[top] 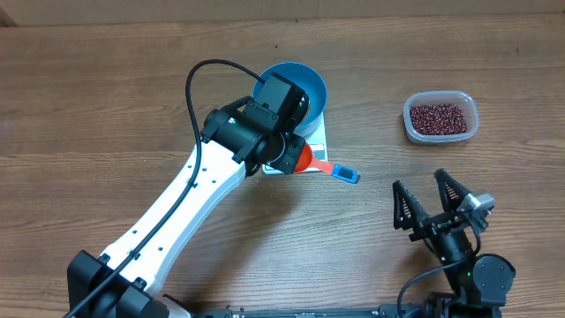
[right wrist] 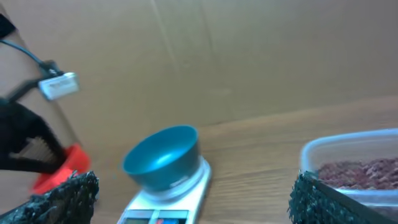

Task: Scoop item into bowl and weigh 150g on scale
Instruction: 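Move the right gripper left and grasp the scoop's blue handle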

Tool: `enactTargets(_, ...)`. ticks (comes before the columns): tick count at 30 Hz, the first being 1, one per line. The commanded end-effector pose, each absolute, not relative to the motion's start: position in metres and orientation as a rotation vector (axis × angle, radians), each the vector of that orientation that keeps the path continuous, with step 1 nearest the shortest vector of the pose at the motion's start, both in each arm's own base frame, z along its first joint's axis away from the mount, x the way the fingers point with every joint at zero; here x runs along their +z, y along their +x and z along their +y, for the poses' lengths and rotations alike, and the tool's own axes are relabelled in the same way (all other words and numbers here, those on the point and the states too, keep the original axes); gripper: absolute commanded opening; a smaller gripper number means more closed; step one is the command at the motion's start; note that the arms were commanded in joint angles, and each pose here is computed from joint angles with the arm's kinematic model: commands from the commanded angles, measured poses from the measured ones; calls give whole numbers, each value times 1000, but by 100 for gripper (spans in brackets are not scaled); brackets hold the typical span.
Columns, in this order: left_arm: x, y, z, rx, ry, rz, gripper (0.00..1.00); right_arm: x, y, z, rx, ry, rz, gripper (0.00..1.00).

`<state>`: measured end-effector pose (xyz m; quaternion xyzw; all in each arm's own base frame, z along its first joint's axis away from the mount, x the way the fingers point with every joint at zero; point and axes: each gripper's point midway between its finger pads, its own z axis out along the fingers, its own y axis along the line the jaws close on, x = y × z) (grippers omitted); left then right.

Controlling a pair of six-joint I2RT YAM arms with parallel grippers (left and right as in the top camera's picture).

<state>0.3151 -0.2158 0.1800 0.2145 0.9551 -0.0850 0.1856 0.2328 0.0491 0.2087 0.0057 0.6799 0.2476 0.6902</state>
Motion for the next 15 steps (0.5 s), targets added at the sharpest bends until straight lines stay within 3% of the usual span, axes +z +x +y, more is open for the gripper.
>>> enactTargets(1, 182, 313, -215, -224, 634, 2677, 4, 253, 219, 54, 610, 24, 1508, 100)
enactTargets(10, 182, 313, -215, -220, 634, 2677, 4, 289, 230, 65, 714, 81, 1787, 100)
enactTargets(15, 182, 315, -215, -222, 629, 2671, 4, 272, 262, 95, 975, -29, 2005, 100)
